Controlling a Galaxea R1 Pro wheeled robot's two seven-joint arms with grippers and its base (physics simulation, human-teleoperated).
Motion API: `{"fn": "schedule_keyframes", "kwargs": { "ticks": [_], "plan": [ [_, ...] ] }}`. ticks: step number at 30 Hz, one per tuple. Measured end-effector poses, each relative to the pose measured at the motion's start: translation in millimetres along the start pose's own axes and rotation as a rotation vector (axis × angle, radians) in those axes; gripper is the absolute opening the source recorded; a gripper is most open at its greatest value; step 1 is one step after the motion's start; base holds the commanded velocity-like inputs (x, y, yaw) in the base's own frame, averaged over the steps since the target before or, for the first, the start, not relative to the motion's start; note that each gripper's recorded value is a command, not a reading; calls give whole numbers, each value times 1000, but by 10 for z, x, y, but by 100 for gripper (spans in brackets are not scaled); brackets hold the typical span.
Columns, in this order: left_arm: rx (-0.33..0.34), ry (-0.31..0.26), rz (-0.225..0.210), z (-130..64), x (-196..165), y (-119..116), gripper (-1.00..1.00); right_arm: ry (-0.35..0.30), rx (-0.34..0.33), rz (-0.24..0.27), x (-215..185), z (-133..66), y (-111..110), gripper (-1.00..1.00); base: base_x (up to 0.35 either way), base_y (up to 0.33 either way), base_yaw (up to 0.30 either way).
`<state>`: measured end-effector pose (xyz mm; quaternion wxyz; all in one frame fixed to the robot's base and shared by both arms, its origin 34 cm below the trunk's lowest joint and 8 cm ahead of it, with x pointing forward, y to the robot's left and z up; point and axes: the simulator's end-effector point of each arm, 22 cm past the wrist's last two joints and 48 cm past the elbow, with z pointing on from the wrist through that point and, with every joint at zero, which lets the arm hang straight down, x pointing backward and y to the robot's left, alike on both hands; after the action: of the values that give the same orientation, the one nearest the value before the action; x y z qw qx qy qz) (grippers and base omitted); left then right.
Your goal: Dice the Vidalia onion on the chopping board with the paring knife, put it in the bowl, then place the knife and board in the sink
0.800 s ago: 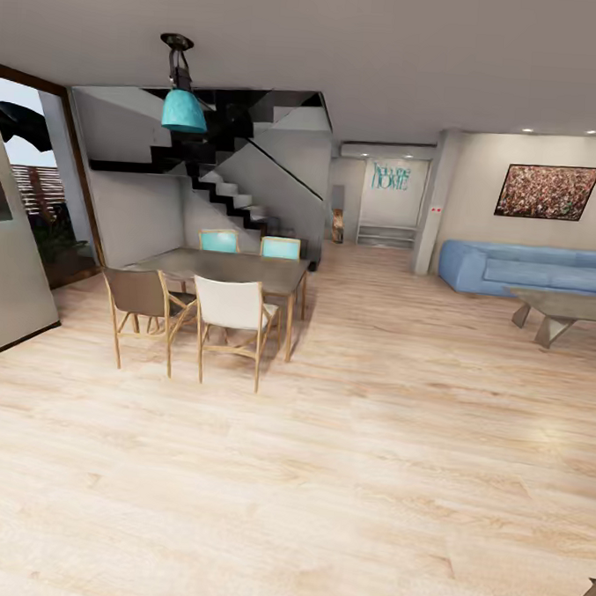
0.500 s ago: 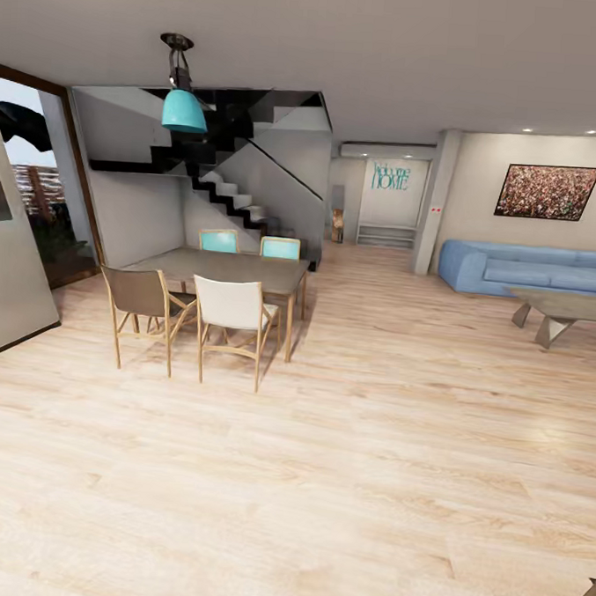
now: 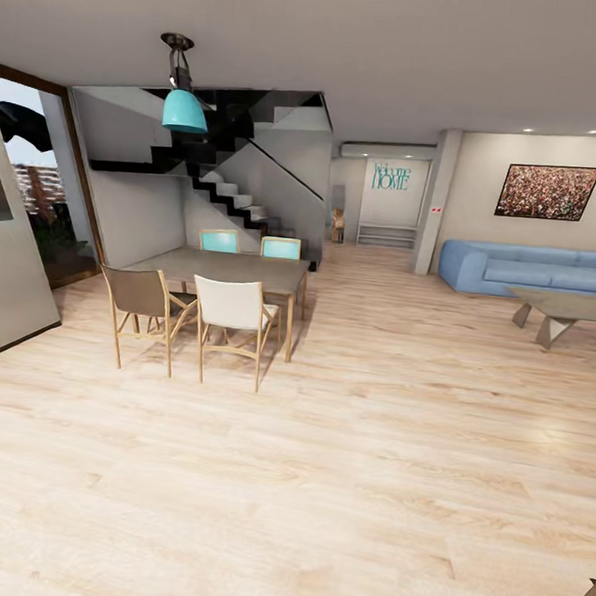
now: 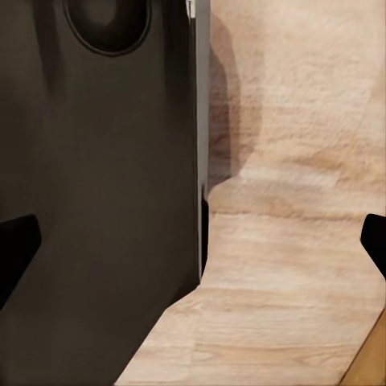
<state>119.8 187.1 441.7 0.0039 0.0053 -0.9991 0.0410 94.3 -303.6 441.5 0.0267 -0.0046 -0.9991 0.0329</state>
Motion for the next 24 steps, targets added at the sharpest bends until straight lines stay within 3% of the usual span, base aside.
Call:
{"fn": "schedule_keyframes", "kwargs": {
  "ticks": [11, 24],
  "plan": [
    [-3, -62, 1, -9, -296, 16, 100, -3, 0, -3, -8, 0, 7, 100, 0, 0, 234],
    [-8, -108, 2, -29, -523, 59, 100, -57, 2, -4, -112, -6, 3, 100, 0, 0, 238]
  ]
}}
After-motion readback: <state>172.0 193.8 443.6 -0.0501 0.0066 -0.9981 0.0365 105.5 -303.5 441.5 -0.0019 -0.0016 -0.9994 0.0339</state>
